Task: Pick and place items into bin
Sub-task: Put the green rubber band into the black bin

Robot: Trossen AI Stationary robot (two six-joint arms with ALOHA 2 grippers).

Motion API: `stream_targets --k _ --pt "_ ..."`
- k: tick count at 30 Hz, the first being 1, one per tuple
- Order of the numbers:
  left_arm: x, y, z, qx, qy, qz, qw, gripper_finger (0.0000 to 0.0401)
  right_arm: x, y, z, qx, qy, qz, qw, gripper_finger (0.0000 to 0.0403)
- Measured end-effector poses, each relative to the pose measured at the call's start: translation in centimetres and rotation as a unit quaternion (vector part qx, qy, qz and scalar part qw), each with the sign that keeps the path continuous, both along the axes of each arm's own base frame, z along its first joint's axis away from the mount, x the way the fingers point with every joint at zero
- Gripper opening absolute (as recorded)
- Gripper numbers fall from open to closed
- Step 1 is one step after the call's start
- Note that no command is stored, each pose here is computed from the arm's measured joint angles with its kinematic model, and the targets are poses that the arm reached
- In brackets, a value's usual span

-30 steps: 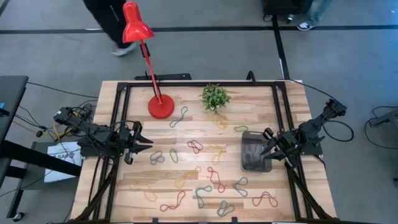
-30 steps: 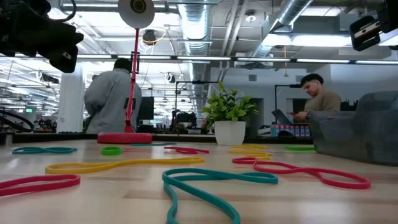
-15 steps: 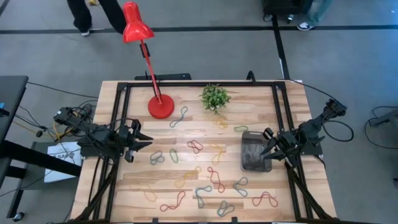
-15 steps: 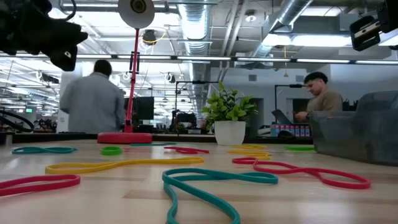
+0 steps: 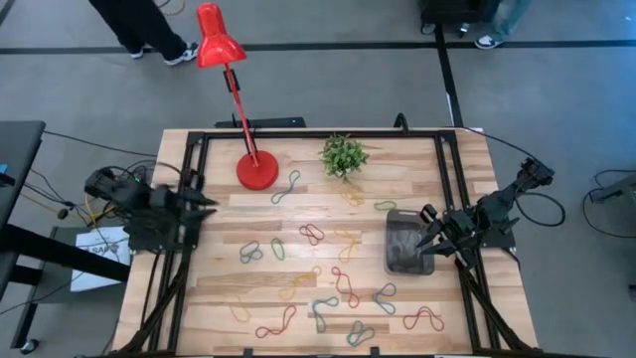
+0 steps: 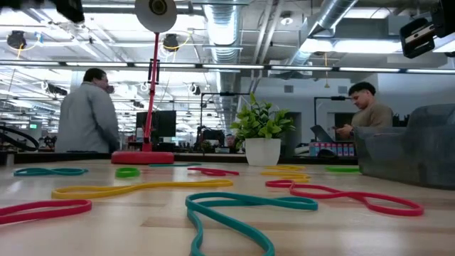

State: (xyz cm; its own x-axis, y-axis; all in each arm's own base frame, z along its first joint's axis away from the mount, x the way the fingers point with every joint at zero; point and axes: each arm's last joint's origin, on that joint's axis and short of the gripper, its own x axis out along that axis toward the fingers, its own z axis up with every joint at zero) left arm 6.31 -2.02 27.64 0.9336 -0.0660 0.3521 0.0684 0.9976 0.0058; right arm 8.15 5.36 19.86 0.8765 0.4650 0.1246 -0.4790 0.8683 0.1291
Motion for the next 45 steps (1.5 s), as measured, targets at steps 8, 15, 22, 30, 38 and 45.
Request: stream_targets --k 8,15,22,30,38,45 --pt "-2.7 2.0 8.5 -0.046 -0.038 0.111 0.992 0.0070 0.0 0.0 0.0 0.000 0.000 0.000 1.000 0.0071" --pt "-3.8 2.7 12.4 -0.099 -0.042 0.107 0.988 0.0070 0.0 0.0 0.0 0.000 0.000 0.000 1.000 0.0071" --pt "-4.1 2.8 12.6 -0.126 -0.048 0.097 0.986 0.0070 0.0 0.0 0.0 -0.028 -0.015 -0.004 0.999 0.0071" --pt "-4.0 2.8 12.4 -0.122 -0.034 0.099 0.987 0.0070 -0.5 -0.4 2.5 -0.083 -0.190 -0.047 0.977 0.0071" --pt "-3.8 2.7 12.1 -0.129 -0.020 0.092 0.987 0.0070 -1.8 -1.3 5.1 0.053 -0.292 -0.056 0.953 0.0071" --pt "-3.8 2.4 12.2 -0.171 -0.032 0.029 0.984 0.0070 -2.4 -2.0 6.0 0.048 -0.351 -0.109 0.929 0.0071"
